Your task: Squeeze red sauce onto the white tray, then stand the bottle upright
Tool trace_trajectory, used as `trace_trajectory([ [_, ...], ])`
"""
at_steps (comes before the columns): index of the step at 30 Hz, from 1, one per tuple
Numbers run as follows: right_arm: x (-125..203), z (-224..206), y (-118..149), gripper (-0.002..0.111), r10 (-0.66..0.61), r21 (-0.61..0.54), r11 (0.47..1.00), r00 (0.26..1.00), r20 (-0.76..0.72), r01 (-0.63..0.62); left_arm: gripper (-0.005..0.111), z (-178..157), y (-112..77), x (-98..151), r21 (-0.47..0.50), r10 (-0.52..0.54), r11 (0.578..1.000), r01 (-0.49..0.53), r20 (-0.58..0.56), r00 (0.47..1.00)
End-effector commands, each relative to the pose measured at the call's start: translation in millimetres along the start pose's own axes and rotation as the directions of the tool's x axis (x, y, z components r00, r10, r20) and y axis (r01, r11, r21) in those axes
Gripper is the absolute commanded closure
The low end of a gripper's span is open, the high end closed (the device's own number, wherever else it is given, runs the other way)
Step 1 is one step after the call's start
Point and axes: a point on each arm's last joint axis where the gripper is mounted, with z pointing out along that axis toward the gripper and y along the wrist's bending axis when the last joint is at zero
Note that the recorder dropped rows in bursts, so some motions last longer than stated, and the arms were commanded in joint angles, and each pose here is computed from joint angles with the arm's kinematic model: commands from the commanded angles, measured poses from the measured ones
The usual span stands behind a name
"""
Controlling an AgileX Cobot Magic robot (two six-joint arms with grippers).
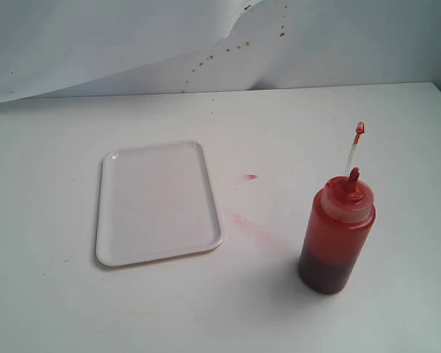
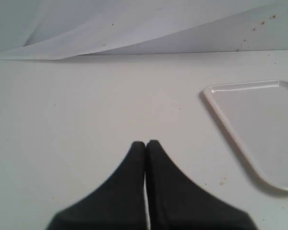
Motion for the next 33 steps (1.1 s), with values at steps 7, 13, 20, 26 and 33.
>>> trace_trajectory([
  [7,-0.4,-0.1,-0.2,0.108,-0.007,0.003,1.0,1.0,0.014,0.007,0.107,0.1,0.2,0.4,-0.003,0.002,1.0,-0.002,0.009,1.0],
  [13,-0.4,-0.1,-0.2,0.108,-0.007,0.003,1.0,1.0,0.014,0.007,0.107,0.1,0.2,0.4,-0.003,0.002,1.0,-0.002,0.009,1.0],
  [20,-0.4,-0.1,-0.2,0.108,-0.007,0.003,1.0,1.0,0.014,0.007,0.107,-5.4,-0.5,-30.1,-0.022,0.075,0.997,-0.072,0.344,0.936],
  [26,-0.4,-0.1,-0.2,0.108,-0.007,0.003,1.0,1.0,0.014,0.007,0.107,-12.7,-2.1,-45.4,-0.019,0.074,0.997,-0.075,0.513,0.855],
  [33,-0.4,-0.1,-0.2,0.108,-0.007,0.003,1.0,1.0,0.014,0.007,0.107,-26.8,-4.2,-63.3,0.095,-0.089,0.995,0.031,0.704,0.704],
])
